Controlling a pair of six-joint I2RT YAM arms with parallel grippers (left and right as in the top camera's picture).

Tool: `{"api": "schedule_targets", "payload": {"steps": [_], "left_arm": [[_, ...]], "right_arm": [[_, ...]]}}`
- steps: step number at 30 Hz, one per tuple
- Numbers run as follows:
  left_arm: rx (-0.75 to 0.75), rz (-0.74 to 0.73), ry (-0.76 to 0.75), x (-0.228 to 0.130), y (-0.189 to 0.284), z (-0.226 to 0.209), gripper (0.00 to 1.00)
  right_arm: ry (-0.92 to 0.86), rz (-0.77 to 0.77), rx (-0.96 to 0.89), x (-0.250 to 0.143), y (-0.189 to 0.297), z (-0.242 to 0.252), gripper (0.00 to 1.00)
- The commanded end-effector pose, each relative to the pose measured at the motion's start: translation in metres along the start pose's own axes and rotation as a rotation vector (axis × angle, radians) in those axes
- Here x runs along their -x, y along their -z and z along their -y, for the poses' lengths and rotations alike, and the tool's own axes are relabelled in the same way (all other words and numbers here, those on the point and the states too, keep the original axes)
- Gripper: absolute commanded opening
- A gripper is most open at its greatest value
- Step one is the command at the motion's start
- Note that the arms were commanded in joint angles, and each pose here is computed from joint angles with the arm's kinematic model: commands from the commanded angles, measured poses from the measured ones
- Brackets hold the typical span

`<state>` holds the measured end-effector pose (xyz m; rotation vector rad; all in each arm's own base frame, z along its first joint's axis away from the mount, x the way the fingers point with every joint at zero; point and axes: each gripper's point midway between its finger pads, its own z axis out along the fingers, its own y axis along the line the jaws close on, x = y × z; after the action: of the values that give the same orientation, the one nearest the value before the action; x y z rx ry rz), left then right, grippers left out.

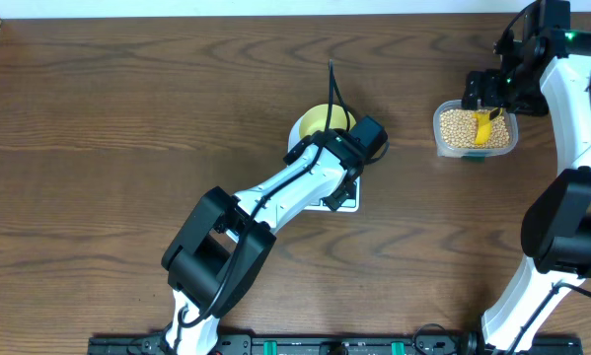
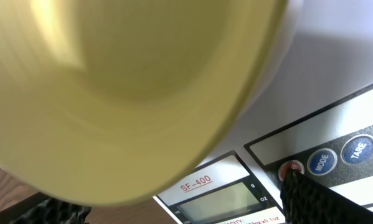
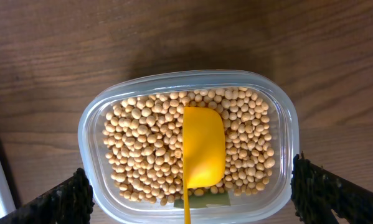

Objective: Scoop item into bowl and weigh 50g on scale

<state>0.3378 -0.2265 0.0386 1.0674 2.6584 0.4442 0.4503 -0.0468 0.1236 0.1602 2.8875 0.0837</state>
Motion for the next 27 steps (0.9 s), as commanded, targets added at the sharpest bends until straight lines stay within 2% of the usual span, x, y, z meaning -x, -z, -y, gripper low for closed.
{"api": "schedule_targets", "payload": {"steps": [1, 27], "left_arm": [[0.015, -0.005, -0.004, 0.002, -0.005, -0.004, 0.98], [0.031, -0.040, -0.065, -0.004, -0.013, 0.007, 0.98]], "right_arm": [[0.003, 0.009, 0.005, 0.004, 0.002, 0.000, 0.99], [0.003, 0.009, 0.005, 0.004, 0.002, 0.000, 0.99]]}}
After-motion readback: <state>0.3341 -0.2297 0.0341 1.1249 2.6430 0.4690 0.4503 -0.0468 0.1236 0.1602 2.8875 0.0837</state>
